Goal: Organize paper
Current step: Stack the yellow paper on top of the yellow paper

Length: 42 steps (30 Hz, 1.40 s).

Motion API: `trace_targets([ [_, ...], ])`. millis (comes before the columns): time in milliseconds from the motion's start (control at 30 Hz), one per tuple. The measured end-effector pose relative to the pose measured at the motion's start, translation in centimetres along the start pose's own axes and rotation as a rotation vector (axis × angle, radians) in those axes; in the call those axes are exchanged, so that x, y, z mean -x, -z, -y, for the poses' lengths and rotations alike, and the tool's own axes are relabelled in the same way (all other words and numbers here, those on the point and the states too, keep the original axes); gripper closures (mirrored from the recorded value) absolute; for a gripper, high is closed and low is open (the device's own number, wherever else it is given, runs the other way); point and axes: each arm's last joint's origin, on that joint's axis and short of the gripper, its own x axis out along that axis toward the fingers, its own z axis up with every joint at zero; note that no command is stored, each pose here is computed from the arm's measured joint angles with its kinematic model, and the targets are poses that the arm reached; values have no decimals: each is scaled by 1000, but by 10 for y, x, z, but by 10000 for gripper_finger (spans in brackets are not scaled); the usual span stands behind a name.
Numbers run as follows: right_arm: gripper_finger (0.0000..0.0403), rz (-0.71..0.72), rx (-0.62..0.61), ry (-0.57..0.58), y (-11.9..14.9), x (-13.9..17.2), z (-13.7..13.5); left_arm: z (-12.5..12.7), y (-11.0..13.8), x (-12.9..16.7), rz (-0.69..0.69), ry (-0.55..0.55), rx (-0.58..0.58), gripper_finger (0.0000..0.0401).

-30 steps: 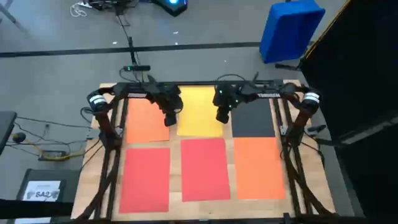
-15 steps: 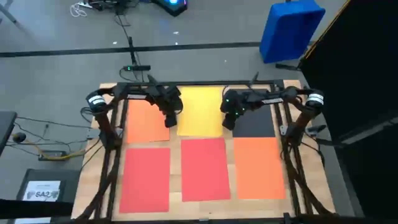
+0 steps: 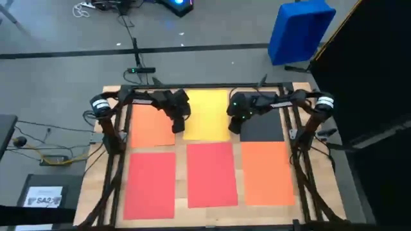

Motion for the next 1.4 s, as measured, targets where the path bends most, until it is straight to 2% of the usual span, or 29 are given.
trace_targets([
  [933,403,38,-9,-13,-4,0,-1,2,-6,-1,47,2,4,401],
  [1267,403,37,-8,-13,-4,1,-1,-5,-4,6,-10,-48,35,401],
  [1400,403,55,-6,-13,-6,7,-2,-8,-11,18,-41,-128,30,401],
])
